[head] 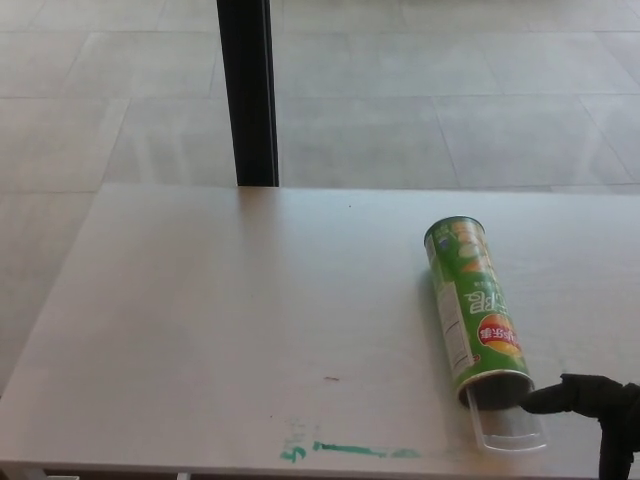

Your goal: Use the finger on the right hand of the robot to pull out the chips tray kept inside a container in the middle of the desk

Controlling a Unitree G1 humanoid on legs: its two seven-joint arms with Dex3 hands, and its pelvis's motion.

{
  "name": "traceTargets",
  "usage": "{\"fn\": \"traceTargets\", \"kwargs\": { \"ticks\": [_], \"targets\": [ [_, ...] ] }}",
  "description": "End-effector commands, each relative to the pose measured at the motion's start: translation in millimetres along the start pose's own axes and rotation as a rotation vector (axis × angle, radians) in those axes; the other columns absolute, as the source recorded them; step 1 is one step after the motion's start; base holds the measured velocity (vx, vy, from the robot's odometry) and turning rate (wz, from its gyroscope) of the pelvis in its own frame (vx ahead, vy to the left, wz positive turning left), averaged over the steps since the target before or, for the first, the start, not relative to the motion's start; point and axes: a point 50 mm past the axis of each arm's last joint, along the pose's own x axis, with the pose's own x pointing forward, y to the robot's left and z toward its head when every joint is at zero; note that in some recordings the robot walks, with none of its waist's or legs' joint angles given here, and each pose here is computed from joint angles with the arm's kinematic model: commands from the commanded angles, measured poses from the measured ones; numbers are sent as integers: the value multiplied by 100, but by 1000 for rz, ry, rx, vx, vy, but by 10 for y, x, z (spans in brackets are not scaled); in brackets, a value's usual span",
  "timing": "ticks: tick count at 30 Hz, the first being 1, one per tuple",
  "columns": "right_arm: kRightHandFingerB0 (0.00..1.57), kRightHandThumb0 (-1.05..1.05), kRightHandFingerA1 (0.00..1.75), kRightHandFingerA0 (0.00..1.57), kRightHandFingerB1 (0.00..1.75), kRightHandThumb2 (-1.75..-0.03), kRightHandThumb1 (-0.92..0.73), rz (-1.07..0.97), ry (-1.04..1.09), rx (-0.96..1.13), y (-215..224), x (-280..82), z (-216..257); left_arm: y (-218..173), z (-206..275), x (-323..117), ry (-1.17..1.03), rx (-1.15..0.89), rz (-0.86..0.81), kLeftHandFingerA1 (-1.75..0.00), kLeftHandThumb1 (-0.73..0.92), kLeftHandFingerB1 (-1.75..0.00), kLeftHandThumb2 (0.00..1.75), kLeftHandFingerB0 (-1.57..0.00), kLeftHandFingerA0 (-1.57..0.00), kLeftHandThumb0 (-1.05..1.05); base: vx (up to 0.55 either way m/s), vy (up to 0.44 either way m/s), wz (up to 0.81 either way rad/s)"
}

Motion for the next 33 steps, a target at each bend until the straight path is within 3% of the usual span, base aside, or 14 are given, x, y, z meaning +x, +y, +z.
{"fn": "traceTargets", "kwargs": {
  "ticks": [1,12,19,29,31,33],
  "targets": [
    [36,-9,128,77,40,-58,-59,23,9,-56,3,60,8,95,24,-11,-5,8,24,-51,75,-41,62,-48,-49,-41,0,0,0],
    [34,-10,122,77,41,-57,-57,-28,-23,-66,-105,277,165,101,8,-27,-5,25,26,-50,75,-41,62,-48,-49,-42,0,0,0],
    [36,-10,132,77,43,-57,-56,-50,11,-95,-62,411,177,99,29,-12,-9,6,24,-54,74,-42,62,-48,-48,-42,0,0,0],
    [34,-8,128,78,42,-57,-56,54,99,-127,163,298,-34,111,77,-28,-40,25,20,-54,75,-41,63,-46,-49,-42,0,0,0],
    [34,-11,137,76,44,-58,-57,63,122,-131,166,255,-129,100,71,-25,-36,33,19,-56,76,-41,63,-47,-49,-41,0,0,0],
    [35,-11,136,78,45,-58,-56,55,126,-134,161,235,-165,95,67,-28,-38,28,22,-57,75,-41,62,-47,-50,-41,0,0,0]
  ]
}}
